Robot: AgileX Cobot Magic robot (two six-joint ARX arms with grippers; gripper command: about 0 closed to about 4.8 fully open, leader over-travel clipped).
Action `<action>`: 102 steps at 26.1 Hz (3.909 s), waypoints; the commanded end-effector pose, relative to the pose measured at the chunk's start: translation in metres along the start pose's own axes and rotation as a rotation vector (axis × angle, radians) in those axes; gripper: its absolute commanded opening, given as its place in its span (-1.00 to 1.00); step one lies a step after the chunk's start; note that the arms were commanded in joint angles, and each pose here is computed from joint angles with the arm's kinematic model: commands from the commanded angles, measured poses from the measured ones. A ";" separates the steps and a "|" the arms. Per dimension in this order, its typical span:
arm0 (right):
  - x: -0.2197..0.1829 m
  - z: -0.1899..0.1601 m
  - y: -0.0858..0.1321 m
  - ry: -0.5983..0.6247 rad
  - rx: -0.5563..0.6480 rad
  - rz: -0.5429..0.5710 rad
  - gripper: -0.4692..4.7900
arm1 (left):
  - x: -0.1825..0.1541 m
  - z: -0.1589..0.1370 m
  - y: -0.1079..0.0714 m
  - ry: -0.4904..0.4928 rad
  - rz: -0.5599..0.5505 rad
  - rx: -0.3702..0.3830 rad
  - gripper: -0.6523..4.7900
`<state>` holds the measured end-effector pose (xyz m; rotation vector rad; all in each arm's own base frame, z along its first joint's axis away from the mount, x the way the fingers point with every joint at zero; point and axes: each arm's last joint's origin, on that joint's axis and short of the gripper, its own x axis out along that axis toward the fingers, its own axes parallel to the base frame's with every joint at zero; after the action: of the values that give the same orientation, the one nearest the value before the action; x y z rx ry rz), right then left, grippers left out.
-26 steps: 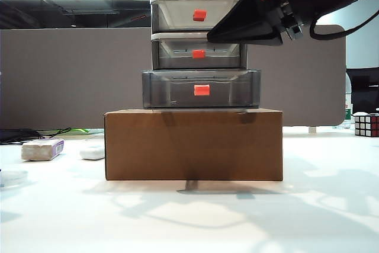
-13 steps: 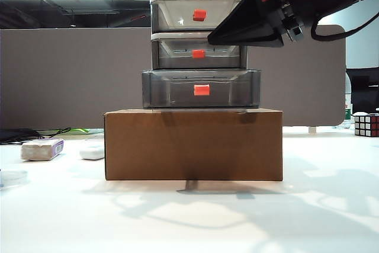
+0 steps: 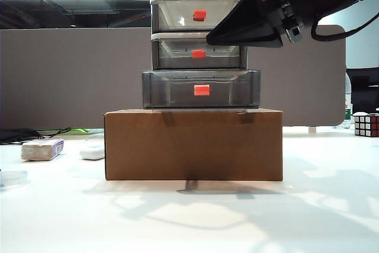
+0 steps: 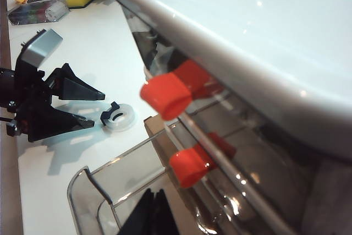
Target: Open the third layer of the drawer on the table, pick up the transparent tape on the table and put it in, and finally close the drawer.
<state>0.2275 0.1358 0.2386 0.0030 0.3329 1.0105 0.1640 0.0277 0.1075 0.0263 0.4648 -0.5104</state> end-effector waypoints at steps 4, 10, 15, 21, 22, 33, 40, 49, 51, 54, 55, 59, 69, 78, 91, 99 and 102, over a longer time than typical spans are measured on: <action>-0.001 0.004 0.001 -0.017 -0.014 0.028 -0.84 | 0.009 -0.002 0.005 0.008 -0.017 0.074 0.63; -0.001 0.004 0.001 -0.018 -0.017 0.028 -0.84 | 0.034 0.005 0.002 0.060 -0.093 0.176 0.63; -0.001 0.003 0.001 -0.006 -0.025 0.028 -0.84 | 0.046 0.009 0.001 0.109 -0.045 0.202 0.62; -0.001 0.002 0.001 0.000 -0.028 0.026 -0.84 | 0.047 0.008 0.000 0.127 -0.056 0.192 0.51; -0.001 0.002 0.001 0.000 -0.028 0.024 -0.84 | 0.047 0.007 0.000 0.133 -0.058 0.189 0.41; -0.001 0.002 0.001 0.000 -0.027 0.026 -0.84 | 0.046 0.012 -0.002 0.097 -0.104 0.145 -0.59; -0.001 0.003 0.002 -0.003 -0.029 0.028 -0.84 | 0.032 0.053 -0.024 -0.092 -0.114 0.284 -0.53; -0.004 0.005 0.003 -0.013 -0.036 0.029 -0.84 | 0.008 0.120 -0.095 -0.398 -0.243 0.529 -0.41; -0.005 0.006 0.004 -0.020 -0.040 0.028 -0.84 | 0.008 0.135 -0.106 -0.411 -0.268 0.544 -0.34; -0.008 0.009 0.005 -0.031 -0.047 0.028 -0.84 | 0.015 0.152 -0.120 -0.386 -0.307 0.552 -0.31; -0.009 0.010 0.006 -0.035 -0.049 0.027 -0.84 | 0.018 0.156 -0.124 -0.385 -0.324 0.555 -0.31; -0.015 0.014 0.009 -0.050 -0.058 0.027 -0.84 | 0.036 0.167 -0.144 -0.370 -0.409 0.579 -0.31; -0.035 0.025 0.021 -0.089 -0.104 0.016 -0.84 | 0.062 0.152 -0.174 -0.291 -0.441 0.595 -0.32; -0.043 0.029 0.025 -0.099 -0.120 0.012 -0.84 | 0.072 0.146 -0.174 -0.267 -0.427 0.583 -0.09; -0.043 0.029 0.026 -0.100 -0.122 0.013 -0.84 | 0.072 0.148 -0.174 -0.269 -0.437 0.534 0.45; -0.043 0.029 0.026 -0.100 -0.122 0.013 -0.84 | 0.072 0.148 -0.174 -0.260 -0.442 0.491 0.49; -0.043 0.029 0.026 -0.100 -0.122 0.013 -0.84 | 0.072 0.148 -0.174 -0.258 -0.445 0.467 0.49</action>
<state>0.1935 0.1184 0.2778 -0.0509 0.2033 1.0369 0.1986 -0.1784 0.2211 0.3361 0.0976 -1.0387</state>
